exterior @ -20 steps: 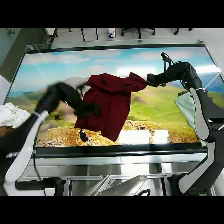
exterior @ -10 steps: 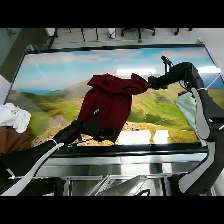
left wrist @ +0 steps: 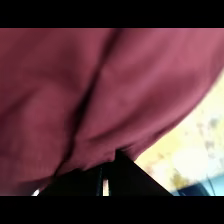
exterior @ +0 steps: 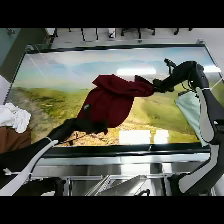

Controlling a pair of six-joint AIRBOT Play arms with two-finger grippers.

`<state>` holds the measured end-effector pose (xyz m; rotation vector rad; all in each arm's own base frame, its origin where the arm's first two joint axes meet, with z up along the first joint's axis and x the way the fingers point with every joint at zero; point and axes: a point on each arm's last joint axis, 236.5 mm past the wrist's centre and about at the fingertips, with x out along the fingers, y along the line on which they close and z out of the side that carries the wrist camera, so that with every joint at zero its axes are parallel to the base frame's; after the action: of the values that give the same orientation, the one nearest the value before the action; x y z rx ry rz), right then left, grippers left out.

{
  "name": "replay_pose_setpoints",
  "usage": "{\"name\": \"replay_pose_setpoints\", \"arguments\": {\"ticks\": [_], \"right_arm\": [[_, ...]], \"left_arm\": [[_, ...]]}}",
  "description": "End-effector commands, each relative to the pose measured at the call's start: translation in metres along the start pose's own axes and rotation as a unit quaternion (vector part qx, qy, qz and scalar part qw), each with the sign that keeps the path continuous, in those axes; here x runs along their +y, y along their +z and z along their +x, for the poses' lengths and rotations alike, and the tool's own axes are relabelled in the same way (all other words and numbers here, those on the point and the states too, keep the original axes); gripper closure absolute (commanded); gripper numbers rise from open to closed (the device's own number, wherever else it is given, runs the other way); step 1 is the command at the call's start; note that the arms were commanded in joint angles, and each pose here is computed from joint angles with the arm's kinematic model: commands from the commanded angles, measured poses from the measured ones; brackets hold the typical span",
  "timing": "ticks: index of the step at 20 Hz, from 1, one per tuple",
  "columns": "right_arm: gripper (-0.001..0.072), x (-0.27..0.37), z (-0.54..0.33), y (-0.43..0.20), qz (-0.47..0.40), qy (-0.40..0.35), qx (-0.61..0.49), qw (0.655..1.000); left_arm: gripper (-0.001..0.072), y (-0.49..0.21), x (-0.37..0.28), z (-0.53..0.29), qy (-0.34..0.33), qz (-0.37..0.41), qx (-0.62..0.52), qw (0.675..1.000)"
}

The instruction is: Fold the shirts.

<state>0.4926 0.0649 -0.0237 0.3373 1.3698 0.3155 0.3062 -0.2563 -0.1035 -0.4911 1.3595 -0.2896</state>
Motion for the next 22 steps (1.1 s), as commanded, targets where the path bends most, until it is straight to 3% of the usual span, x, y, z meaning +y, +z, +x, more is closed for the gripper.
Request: {"name": "replay_pose_setpoints", "arguments": {"ticks": [1, 7, 10, 14, 16, 20, 21, 22], "right_arm": [[0.0696, -0.022, -0.025, -0.068, 0.034, -0.074, 0.087, 0.993], [0.0695, 0.104, -0.023, -0.208, 0.029, 0.082, 0.091, 0.992], [0.0694, 0.115, -0.037, -0.187, 0.031, 0.098, 0.001, 0.995], [0.0693, 0.067, -0.044, -0.127, 0.139, 0.076, -0.104, 0.982], [0.0682, 0.046, -0.036, -0.119, 0.177, 0.072, -0.105, 0.976], [0.0682, 0.037, -0.012, -0.132, 0.155, 0.066, -0.055, 0.984], [0.0616, 0.035, -0.009, -0.133, 0.158, 0.065, -0.052, 0.984], [0.0306, 0.032, -0.011, -0.132, 0.158, 0.065, -0.051, 0.984]], "left_arm": [[0.0693, 0.039, 0.066, -0.058, 0.061, 0.010, -0.024, 0.998], [0.0693, 0.054, 0.153, -0.143, 0.107, 0.015, -0.032, 0.994], [0.0693, 0.062, 0.176, -0.161, 0.117, -0.011, -0.054, 0.992], [0.0693, 0.062, 0.189, -0.167, 0.121, -0.018, -0.053, 0.991], [0.0693, 0.058, 0.187, -0.166, 0.118, -0.016, -0.045, 0.992], [0.0693, 0.054, 0.171, -0.157, 0.114, 0.013, -0.034, 0.993], [0.0693, 0.053, 0.165, -0.154, 0.112, 0.024, -0.030, 0.993], [0.0693, 0.051, 0.160, -0.151, 0.111, 0.032, -0.027, 0.993]]}}
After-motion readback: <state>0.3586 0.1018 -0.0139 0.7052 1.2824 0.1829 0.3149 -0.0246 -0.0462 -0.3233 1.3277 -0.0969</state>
